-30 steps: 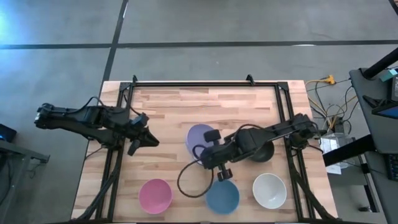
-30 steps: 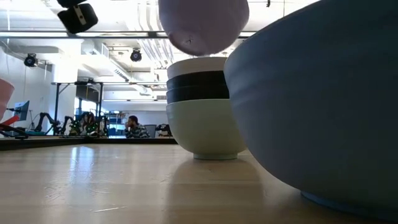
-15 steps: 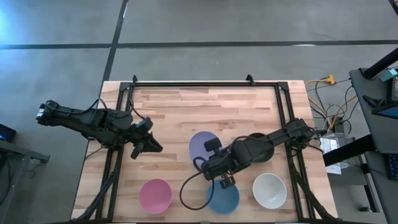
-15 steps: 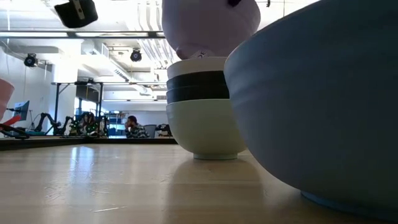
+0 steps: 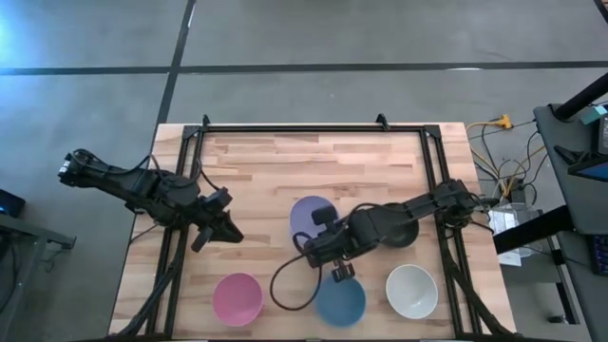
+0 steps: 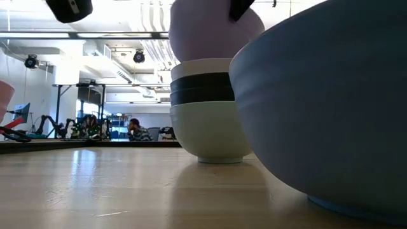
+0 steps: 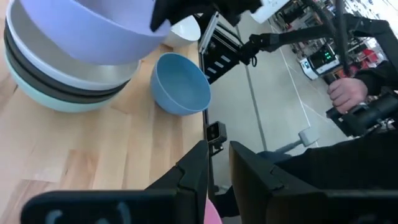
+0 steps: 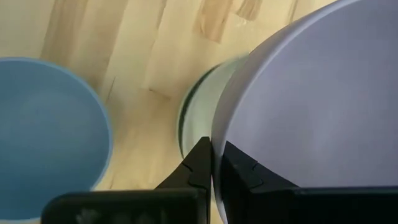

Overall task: Nest bowls inside each other
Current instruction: Stack the purple bowl on the top white bowl

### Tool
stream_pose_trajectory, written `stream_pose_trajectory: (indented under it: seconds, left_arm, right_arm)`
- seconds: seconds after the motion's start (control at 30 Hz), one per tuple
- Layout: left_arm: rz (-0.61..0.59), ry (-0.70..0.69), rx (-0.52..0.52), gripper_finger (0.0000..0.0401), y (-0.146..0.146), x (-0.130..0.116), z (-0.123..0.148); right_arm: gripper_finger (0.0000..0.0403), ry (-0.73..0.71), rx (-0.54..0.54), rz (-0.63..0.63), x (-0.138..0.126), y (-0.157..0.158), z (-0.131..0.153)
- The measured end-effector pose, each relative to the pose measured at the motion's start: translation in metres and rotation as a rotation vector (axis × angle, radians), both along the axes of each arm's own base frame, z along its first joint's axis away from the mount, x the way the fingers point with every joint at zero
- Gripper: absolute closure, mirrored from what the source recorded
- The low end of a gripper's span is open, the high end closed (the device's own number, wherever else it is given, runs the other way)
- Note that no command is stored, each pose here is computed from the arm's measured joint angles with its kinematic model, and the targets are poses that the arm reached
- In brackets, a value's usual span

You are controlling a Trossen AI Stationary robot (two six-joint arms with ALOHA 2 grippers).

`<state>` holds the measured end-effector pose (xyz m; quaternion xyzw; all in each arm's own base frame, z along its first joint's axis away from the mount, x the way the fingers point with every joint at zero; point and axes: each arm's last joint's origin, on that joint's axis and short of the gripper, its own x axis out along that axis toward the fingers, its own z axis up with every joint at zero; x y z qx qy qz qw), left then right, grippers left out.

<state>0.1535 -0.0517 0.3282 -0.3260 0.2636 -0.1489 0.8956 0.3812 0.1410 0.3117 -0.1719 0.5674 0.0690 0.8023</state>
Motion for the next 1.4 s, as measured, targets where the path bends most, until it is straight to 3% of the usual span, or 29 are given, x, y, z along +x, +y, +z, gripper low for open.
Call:
stream_pose_trajectory:
  seconds: [0.23, 0.8, 1.4]
  left_arm:
    - [-0.020, -0.014, -0.004, 0.0351, -0.001, -0.005, 0.002]
    - [-0.058, -0.029, 0.018, 0.0351, -0.005, -0.007, 0.002]
    - [-0.057, -0.025, 0.019, 0.0351, -0.005, -0.007, 0.001]
  right_arm:
    - [0.0390, 0.057, 0.075, -0.022, 0.003, -0.012, -0.009]
    - [0.0390, 0.082, 0.123, 0.013, 0.006, -0.009, -0.028]
    - [0.0390, 0.097, 0.029, 0.103, 0.004, -0.012, -0.035]
